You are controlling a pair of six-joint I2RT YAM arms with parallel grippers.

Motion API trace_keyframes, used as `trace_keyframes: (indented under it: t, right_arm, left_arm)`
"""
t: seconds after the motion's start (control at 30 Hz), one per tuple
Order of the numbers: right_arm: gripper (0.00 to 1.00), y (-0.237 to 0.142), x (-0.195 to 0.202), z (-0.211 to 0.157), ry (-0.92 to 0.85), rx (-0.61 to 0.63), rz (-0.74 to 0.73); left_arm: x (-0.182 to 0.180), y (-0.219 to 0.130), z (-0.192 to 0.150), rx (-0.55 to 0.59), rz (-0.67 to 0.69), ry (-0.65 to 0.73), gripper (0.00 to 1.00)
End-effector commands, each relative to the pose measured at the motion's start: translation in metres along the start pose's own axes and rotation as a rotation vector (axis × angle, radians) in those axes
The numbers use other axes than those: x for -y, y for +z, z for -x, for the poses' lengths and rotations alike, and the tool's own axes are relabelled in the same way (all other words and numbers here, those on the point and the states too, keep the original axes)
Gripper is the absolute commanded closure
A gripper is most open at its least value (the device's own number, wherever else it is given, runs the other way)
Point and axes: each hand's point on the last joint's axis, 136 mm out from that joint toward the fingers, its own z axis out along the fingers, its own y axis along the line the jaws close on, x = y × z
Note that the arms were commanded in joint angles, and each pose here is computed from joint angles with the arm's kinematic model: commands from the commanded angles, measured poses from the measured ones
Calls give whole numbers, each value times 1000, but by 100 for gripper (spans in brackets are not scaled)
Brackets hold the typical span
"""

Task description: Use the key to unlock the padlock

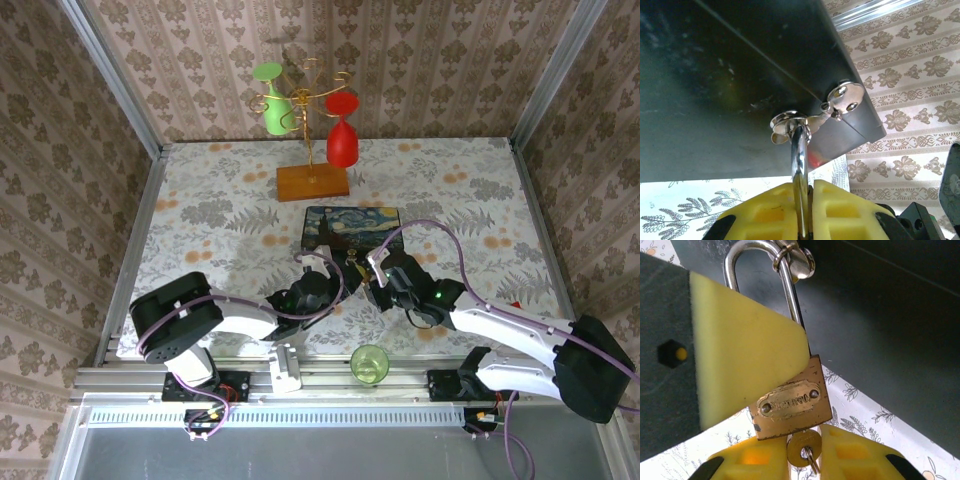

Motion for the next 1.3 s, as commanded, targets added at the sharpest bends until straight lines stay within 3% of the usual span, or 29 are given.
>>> trace_keyframes:
  t: [0.0, 0.23, 0.5, 0.67, 0.83, 0.93, 1.27]
  right_arm:
    - [84, -8, -3, 36, -15, 129, -7]
    - [95, -3, -9, 28, 4, 108, 54]
    - [97, -5, -24, 19, 283, 104, 407]
    - [98, -12, -19, 15, 432, 132, 528]
    - [99, 0, -15, -2, 517, 46, 537]
    - [100, 6, -15, -11, 565, 18, 553]
    - [100, 9, -11, -20, 597, -14, 548]
  left_arm:
    - [28, -3, 0, -14, -88, 9, 100]
    - [24, -6, 1, -13, -91, -6, 100]
    - [2, -6, -1, -14, -65, -21, 100]
    - [-16, -4, -5, -14, -50, -48, 99]
    - [-39, 1, -14, -30, -15, -64, 99]
    - [-43, 3, -20, -43, -5, -68, 92]
    - [-83, -9, -25, -90, 205, 81, 81]
